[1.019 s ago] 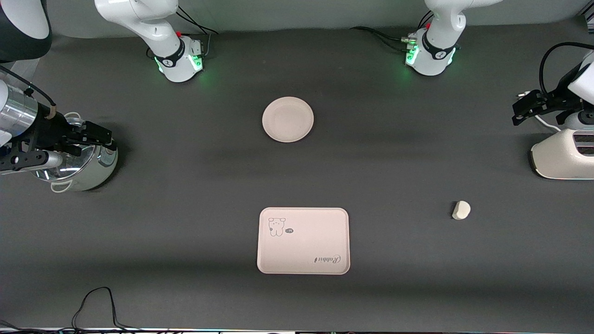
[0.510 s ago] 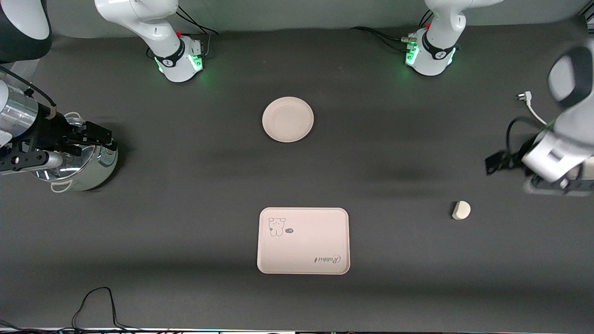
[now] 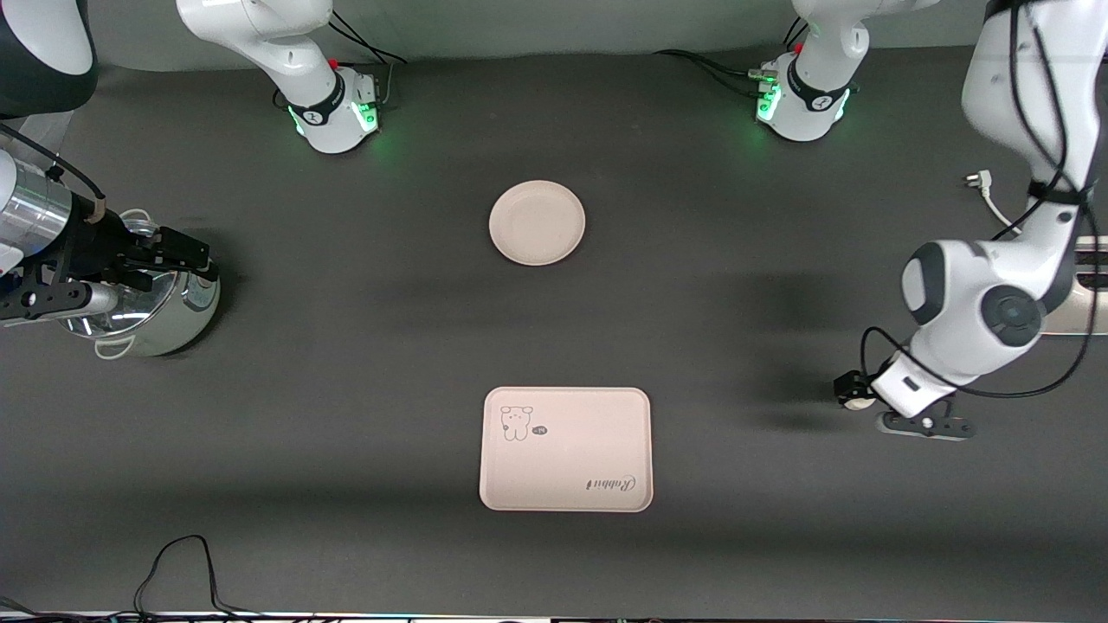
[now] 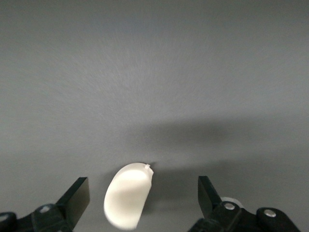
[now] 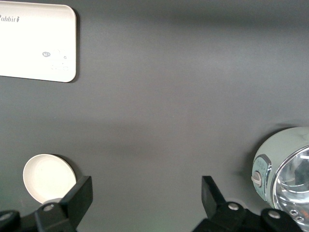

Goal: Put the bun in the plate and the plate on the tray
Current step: 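Close the left gripper on the white bun and lift it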

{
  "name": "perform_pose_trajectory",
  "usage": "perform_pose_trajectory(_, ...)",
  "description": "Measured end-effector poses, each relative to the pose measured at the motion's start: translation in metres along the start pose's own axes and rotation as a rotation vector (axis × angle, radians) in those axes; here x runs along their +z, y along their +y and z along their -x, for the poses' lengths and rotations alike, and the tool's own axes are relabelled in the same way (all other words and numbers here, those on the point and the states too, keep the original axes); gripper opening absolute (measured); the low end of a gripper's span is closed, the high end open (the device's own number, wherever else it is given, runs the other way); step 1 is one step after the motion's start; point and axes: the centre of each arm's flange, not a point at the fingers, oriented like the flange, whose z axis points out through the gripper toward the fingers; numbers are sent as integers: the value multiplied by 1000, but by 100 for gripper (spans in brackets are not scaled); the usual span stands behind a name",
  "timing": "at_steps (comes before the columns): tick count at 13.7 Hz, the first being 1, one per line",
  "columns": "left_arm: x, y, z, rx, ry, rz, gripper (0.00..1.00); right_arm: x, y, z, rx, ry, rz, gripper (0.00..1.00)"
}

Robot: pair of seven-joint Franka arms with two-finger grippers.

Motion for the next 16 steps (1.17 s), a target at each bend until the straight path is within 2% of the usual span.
perform_pose_trajectory(3, 35, -7, 8, 8, -12, 4, 99, 0, 0, 0, 0, 0, 0, 100)
perform_pose_trajectory(4, 36, -9, 9, 8, -14, 4, 96, 0, 0, 0, 0, 0, 0, 100)
perform_pose_trajectory(9, 35, -9, 9, 24, -17, 3, 37, 0, 0, 0, 1, 0, 0, 100)
perform_pose_trajectory(11, 33, -10, 9, 24, -20, 3, 21, 0, 1, 0, 2, 0, 0, 100)
perform_pose_trajectory(16, -1, 0, -5, 28, -49, 3, 20, 1, 1, 0, 2, -1, 0, 100)
